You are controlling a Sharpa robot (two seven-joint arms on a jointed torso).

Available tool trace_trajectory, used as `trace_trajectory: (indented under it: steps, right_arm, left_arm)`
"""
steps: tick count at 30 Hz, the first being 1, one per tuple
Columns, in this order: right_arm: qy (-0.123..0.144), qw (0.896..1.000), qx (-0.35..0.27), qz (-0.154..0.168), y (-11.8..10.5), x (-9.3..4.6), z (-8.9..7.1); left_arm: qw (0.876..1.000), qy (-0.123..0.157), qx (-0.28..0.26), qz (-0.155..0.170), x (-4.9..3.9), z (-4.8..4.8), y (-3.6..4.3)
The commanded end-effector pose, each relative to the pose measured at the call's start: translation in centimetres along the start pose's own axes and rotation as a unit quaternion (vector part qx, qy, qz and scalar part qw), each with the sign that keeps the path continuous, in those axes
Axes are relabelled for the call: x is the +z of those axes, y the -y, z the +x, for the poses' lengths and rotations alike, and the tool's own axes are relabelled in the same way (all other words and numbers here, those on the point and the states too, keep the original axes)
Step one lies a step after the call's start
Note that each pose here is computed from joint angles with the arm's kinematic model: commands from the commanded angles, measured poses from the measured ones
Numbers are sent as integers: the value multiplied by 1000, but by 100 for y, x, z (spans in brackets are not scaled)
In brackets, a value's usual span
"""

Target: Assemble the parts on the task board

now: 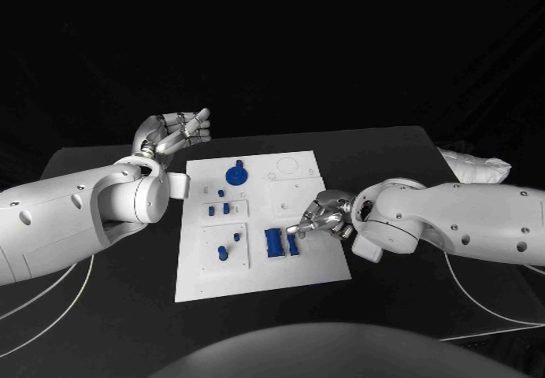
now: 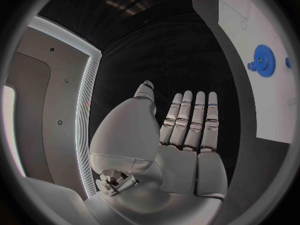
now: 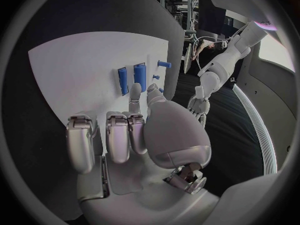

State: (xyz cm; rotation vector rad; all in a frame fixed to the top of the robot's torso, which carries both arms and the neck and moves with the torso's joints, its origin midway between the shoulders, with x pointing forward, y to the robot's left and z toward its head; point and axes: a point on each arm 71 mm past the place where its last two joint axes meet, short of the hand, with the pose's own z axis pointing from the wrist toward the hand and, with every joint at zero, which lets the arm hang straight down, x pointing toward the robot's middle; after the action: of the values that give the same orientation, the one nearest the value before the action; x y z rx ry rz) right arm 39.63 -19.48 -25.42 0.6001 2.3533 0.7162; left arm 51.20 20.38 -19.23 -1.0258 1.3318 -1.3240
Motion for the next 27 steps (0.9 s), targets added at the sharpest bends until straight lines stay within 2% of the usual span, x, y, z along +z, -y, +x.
trace_trajectory:
  steps: [1, 6, 12, 19, 27]
  right_arm:
    - [3, 1000, 15, -4, 6, -2, -18]
    - [-30, 999, -7, 40, 74, 1, 27]
    - [-58, 995, -37, 76, 113, 21, 99]
    - [-68, 992, -53, 89, 125, 57, 157]
    - [-62, 991, -68, 93, 114, 111, 168]
  left_arm:
    - [1000, -10, -3, 5, 2, 28, 16]
    - [1000, -10, -3, 5, 3, 29, 16]
    - [1000, -10, -3, 5, 4, 31, 16]
    - [1000, -11, -3, 5, 5, 32, 16]
    - [1000, -11, -4, 5, 7, 35, 16]
